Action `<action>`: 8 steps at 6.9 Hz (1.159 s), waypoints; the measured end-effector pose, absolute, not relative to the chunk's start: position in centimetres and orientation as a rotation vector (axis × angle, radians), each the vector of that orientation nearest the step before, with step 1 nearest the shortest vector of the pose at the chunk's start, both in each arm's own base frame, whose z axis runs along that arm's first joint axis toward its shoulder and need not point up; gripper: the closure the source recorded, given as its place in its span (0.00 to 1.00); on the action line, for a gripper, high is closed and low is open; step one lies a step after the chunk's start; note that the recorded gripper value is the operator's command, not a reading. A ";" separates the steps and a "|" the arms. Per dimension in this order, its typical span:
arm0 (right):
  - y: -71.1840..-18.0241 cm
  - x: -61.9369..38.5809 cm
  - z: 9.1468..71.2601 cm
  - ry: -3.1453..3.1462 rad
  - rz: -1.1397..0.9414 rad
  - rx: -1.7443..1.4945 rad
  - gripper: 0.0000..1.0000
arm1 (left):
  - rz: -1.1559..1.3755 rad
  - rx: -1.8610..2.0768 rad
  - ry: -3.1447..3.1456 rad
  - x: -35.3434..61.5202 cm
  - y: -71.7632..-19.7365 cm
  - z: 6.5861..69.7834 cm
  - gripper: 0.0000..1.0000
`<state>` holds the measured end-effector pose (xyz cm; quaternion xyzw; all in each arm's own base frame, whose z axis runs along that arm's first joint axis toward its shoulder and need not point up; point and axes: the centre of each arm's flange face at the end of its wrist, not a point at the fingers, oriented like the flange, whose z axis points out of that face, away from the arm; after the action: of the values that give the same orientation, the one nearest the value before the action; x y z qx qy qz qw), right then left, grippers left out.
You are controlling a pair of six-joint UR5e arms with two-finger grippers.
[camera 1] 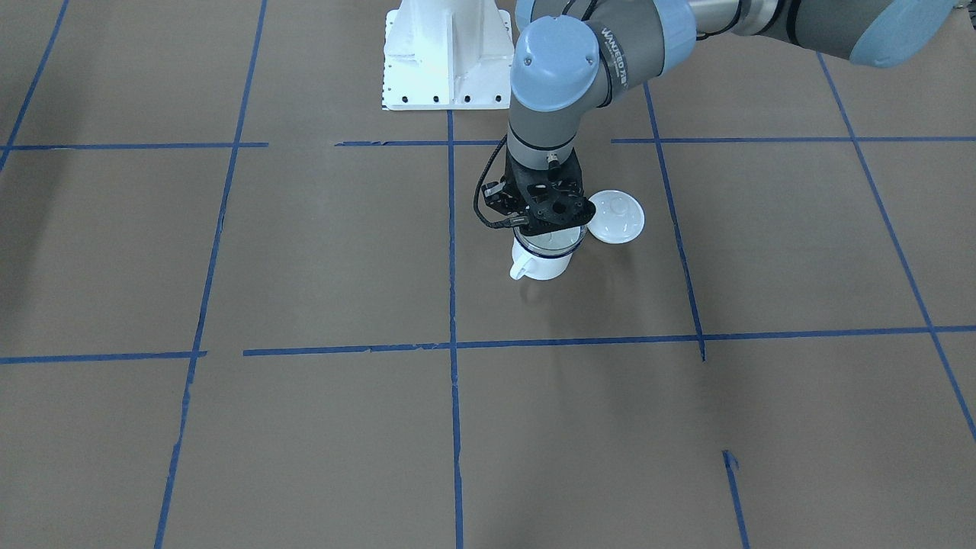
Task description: Place funnel on cup
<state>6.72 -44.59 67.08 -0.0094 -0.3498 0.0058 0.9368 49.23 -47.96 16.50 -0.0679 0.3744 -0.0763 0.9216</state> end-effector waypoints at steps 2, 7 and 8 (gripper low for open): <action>-44.6 6.7 67.1 -0.715 0.012 -0.019 0.00 | -0.157 -0.125 0.785 48.7 -48.0 16.2 0.00; -44.6 6.7 67.1 -0.715 0.012 -0.019 0.00 | 0.039 0.217 0.812 26.2 -51.6 22.3 0.00; -44.6 6.7 67.1 -0.715 0.012 -0.019 0.00 | 0.100 0.264 0.757 19.5 -54.3 27.1 0.00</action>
<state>6.71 -44.59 67.08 -0.0094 -0.3498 0.0058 0.9368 19.51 -54.34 27.15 0.1285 0.3685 0.0489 0.9194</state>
